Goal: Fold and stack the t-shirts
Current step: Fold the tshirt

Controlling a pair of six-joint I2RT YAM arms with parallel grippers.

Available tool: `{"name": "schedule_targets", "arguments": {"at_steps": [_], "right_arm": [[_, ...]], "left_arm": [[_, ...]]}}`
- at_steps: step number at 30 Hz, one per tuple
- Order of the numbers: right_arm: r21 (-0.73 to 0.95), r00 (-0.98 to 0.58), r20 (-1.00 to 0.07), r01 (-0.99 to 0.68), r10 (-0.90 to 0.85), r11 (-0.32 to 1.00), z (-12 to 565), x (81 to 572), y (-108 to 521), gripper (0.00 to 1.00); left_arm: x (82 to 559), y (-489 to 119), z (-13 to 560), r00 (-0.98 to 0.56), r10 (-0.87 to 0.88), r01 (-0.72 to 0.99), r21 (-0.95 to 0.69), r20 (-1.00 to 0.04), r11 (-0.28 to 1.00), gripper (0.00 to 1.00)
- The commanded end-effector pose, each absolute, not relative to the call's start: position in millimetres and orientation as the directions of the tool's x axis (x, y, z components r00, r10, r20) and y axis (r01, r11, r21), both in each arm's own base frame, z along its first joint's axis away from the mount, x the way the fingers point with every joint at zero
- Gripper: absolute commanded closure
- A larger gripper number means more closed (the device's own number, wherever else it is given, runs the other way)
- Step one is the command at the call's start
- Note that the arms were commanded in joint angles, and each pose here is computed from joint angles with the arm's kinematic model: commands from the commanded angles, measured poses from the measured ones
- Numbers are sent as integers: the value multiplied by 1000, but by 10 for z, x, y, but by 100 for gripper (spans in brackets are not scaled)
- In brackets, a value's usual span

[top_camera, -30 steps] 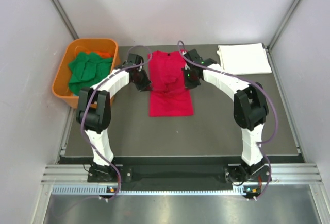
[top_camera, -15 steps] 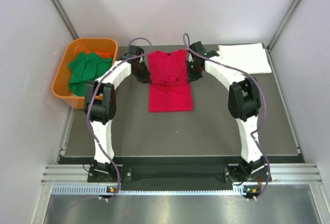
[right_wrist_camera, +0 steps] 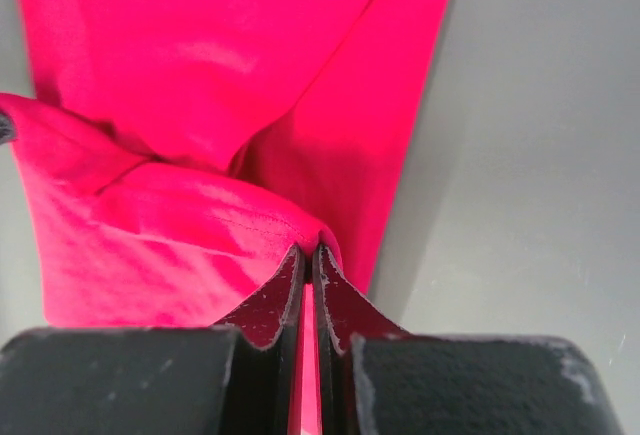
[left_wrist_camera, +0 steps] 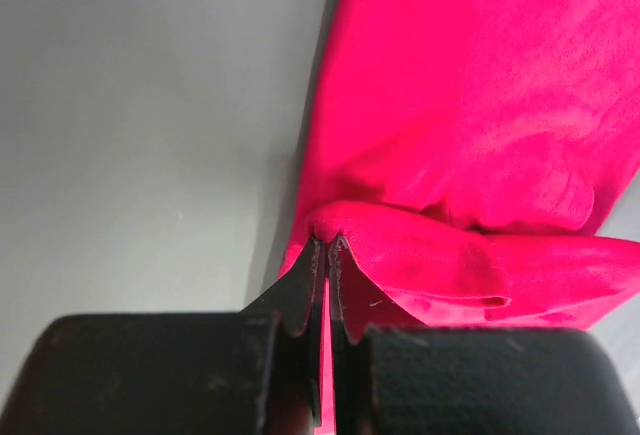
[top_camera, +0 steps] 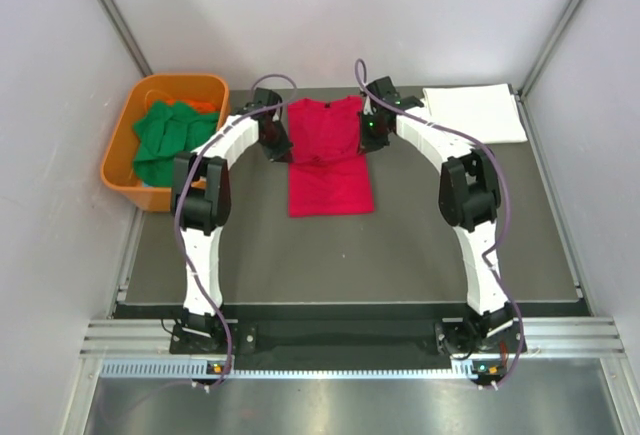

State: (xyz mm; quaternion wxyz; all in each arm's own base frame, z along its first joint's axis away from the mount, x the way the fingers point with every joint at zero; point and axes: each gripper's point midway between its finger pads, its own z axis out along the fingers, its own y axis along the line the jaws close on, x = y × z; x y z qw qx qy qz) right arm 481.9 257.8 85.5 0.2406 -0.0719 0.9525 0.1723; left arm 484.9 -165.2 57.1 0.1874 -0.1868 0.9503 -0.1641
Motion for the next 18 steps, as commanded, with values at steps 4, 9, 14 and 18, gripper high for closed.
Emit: {"name": "schedule_targets", "arguments": {"at_steps": [4, 9, 14, 18], "right_arm": [[315, -845, -535, -221, -19, 923, 926, 5082, 2538, 96], [324, -834, -551, -192, 20, 926, 1064, 5130, 2479, 75], [310, -818, -575, -210, 7, 927, 1253, 4956, 2504, 69], [317, -816, -578, -244, -17, 916, 1222, 4776, 2639, 82]], "left_arm": [[5011, -1592, 713, -843, -416, -279, -385, -340, 880, 90], [5058, -1515, 965, -822, -410, -267, -367, -395, 891, 72], [4751, -1469, 1170, -798, -359, -243, -286, -485, 927, 67], [4480, -1766, 1075, -829, -360, -176, -412, -428, 894, 76]]}}
